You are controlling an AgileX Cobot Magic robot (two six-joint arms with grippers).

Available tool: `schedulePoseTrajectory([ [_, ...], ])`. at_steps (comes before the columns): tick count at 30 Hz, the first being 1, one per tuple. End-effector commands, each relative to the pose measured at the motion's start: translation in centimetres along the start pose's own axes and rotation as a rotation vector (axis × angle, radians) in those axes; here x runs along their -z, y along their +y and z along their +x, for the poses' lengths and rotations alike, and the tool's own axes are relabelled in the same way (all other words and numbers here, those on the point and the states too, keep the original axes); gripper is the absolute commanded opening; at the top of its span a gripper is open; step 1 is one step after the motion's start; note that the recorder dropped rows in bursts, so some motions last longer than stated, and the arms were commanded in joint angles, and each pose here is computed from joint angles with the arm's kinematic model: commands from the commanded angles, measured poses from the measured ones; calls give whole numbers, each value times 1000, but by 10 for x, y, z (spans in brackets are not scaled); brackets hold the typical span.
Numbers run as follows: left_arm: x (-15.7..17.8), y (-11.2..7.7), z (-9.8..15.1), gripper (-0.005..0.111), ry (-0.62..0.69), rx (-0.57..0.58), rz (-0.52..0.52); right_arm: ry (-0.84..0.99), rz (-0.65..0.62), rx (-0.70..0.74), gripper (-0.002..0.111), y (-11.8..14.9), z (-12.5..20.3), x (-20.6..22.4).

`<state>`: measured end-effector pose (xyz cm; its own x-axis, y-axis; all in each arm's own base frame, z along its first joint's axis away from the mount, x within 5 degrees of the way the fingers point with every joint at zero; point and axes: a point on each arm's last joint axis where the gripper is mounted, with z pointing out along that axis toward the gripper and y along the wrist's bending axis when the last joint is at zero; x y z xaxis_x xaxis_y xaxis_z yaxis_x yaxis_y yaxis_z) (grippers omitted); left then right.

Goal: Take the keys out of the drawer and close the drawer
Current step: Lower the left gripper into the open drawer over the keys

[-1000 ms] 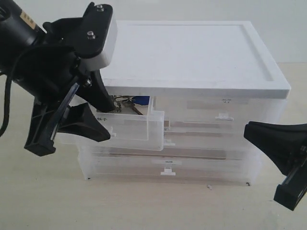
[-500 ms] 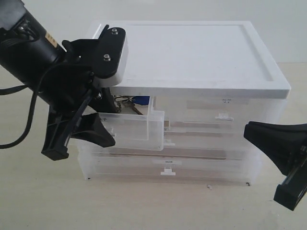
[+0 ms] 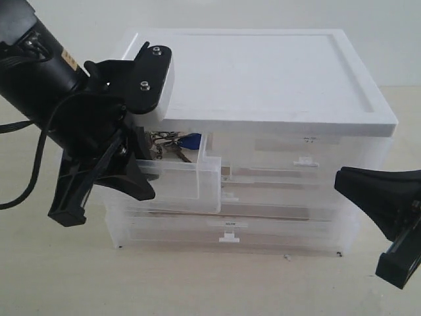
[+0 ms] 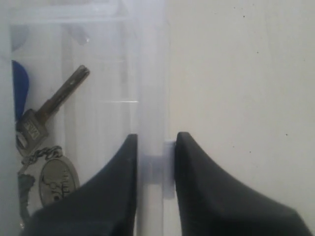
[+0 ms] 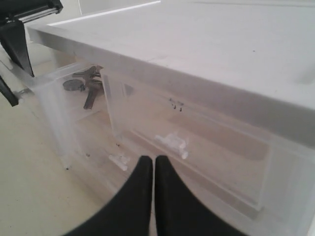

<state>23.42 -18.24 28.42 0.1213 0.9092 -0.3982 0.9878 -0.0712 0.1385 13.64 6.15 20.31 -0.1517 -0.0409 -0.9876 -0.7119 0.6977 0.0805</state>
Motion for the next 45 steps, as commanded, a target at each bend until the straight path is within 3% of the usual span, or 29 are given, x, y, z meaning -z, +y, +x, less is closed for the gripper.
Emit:
schedulePoseTrajectory([
  [1,10,-23,-16,5,-14,-32,68,-2,3,1,0,-2,-1,-1],
  [7,4,-43,-29,5,95,-124,95,-2,3,1,0,-2,-1,-1],
  [12,4,-47,-31,5,77,-45,130,-32,45,19,0,-5,-4,-1],
  [19,4,-47,-32,5,83,-45,117,-53,144,-14,0,-17,-3,-2],
  [22,2,-60,-39,5,103,27,173,-62,140,-19,0,-17,-4,-3],
  [30,-1,-89,-61,5,105,-69,226,-61,143,-19,0,-18,-4,-3],
  [38,8,-95,-63,5,77,-14,217,-60,142,-18,0,-17,-4,-3],
  [41,18,-96,-63,12,36,-20,179,-59,143,-21,0,-18,-4,-3],
  [45,26,-97,-64,40,-1,-11,149,-58,142,-22,0,-17,-4,-3],
])
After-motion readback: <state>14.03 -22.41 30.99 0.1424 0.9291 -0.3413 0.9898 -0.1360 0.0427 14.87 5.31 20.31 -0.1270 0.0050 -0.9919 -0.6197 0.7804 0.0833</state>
